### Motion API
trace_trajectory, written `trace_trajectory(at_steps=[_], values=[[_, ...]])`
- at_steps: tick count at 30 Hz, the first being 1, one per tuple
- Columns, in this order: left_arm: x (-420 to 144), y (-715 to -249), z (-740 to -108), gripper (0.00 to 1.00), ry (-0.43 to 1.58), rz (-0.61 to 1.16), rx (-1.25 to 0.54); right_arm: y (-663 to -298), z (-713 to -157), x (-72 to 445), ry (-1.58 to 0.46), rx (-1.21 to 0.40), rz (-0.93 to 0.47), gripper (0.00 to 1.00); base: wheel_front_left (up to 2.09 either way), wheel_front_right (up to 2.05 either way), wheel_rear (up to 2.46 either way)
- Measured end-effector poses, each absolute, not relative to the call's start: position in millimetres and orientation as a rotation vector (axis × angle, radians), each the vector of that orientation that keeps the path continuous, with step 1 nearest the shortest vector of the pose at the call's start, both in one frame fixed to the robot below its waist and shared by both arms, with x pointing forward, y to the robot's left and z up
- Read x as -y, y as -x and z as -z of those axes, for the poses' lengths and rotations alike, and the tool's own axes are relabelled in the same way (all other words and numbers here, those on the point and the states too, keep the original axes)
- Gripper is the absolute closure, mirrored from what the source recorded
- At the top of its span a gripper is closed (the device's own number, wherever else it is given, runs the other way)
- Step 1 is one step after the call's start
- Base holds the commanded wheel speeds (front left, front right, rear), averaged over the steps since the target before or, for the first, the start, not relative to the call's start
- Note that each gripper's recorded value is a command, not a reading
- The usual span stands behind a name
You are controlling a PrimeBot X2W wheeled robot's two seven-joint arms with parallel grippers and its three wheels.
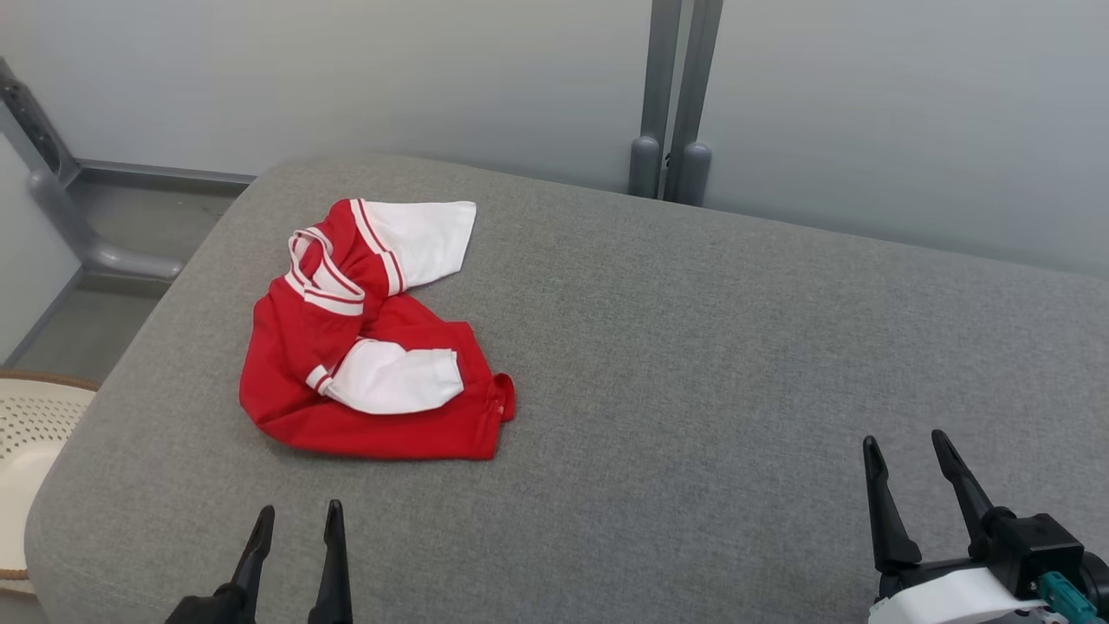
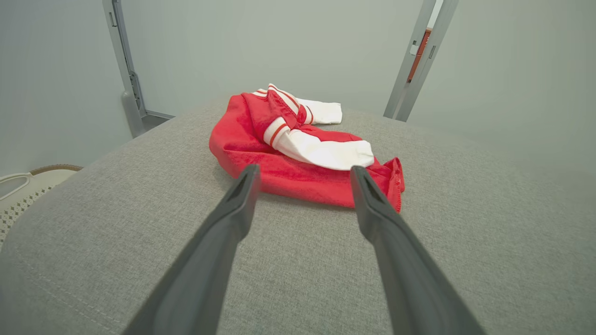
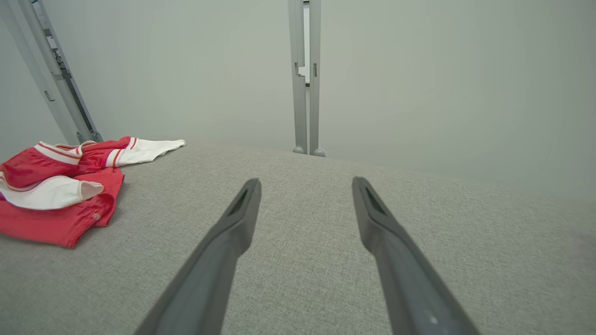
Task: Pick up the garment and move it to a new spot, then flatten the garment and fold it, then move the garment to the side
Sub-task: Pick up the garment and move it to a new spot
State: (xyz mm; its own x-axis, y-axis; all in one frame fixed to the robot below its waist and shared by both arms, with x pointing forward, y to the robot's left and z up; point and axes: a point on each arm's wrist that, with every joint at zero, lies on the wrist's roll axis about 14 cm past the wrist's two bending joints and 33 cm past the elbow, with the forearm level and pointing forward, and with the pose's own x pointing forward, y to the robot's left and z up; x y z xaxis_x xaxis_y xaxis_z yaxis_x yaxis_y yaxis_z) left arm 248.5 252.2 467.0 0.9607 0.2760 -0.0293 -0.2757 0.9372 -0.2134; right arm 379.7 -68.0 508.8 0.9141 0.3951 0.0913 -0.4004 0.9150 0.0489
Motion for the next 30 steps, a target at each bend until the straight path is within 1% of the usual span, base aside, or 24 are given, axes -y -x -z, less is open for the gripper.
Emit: trace_trajectory(at_steps=[6, 11, 14, 19, 23, 25, 29, 30], values=[[-255, -264, -475, 0.0, 0.202, -0.27, 0.019, -382, -502, 69, -0.075, 0.061, -0.408, 0.0, 0.0, 0.0, 0.0], [-263, -282, -473, 0.0, 0.181, -0.269, 0.007, -381, -502, 80, -0.068, 0.064, -0.381, 0.0, 0.0, 0.0, 0.0], [-268, -299, -458, 0.0, 0.158, -0.262, -0.058, -385, -508, 87, -0.058, 0.083, -0.368, 0.0, 0.0, 0.0, 0.0], [-293, -351, -452, 0.0, 0.114, -0.289, -0.172, -401, -516, 98, -0.046, 0.12, -0.343, 0.0, 0.0, 0.0, 0.0], [-295, -388, -436, 0.0, 0.124, -0.27, -0.29, -416, -506, 109, -0.036, 0.098, -0.32, 0.0, 0.0, 0.0, 0.0], [-306, -397, -418, 0.0, 0.114, -0.306, -0.379, -422, -495, 113, -0.038, 0.071, -0.308, 0.0, 0.0, 0.0, 0.0], [-336, -398, -388, 0.0, -0.003, -0.384, -0.514, -427, -476, 117, -0.05, 0.023, -0.293, 0.0, 0.0, 0.0, 0.0], [-338, -397, -378, 0.14, -0.001, -0.392, -0.551, -427, -471, 122, -0.053, 0.01, -0.277, 0.0, 0.0, 0.0, 0.0]])
